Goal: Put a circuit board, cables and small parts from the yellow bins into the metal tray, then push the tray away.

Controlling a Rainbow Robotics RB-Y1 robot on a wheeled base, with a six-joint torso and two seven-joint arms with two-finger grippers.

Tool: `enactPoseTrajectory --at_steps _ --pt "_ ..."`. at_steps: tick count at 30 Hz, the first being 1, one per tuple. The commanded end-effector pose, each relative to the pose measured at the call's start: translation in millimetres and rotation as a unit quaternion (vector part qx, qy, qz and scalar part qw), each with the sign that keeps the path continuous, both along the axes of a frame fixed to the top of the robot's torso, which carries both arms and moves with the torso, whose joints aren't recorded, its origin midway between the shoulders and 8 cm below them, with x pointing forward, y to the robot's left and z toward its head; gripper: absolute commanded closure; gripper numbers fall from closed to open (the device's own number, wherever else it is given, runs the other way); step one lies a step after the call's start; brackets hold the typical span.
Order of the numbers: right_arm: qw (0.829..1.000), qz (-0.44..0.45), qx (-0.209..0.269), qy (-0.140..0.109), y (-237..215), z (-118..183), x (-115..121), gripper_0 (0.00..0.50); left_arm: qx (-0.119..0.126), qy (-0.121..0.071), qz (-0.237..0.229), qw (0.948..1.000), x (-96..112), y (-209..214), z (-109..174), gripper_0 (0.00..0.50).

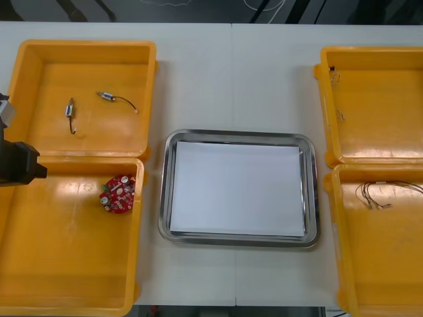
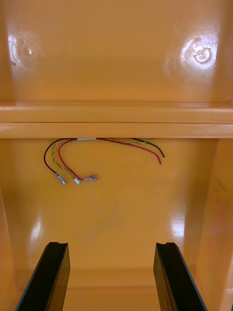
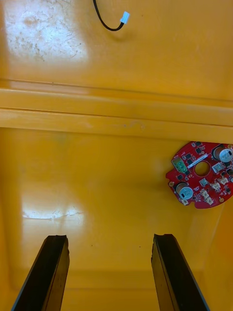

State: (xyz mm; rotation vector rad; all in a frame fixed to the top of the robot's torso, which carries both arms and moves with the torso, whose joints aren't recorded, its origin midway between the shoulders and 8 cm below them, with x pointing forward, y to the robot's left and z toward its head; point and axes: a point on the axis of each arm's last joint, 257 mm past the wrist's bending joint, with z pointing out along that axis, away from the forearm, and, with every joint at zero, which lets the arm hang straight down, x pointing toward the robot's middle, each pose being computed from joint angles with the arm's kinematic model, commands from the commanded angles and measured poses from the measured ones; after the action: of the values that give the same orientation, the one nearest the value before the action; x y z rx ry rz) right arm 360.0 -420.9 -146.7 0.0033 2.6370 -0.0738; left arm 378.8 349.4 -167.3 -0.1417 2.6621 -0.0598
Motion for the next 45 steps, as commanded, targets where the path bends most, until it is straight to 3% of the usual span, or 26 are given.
enactPoseTrajectory --at_steps 1,45 --pt "1.000 -0.005 -0.004 -0.012 -8.1 9.2 -0.8 0.000 0.041 -0.026 -0.033 0.9983 4.6 11.6 24.6 0.000" --pt "1.000 -0.005 -0.004 -0.012 -8.1 9.2 -0.8 0.000 0.041 -0.026 -0.033 0.9983 4.6 11.6 24.6 0.000"
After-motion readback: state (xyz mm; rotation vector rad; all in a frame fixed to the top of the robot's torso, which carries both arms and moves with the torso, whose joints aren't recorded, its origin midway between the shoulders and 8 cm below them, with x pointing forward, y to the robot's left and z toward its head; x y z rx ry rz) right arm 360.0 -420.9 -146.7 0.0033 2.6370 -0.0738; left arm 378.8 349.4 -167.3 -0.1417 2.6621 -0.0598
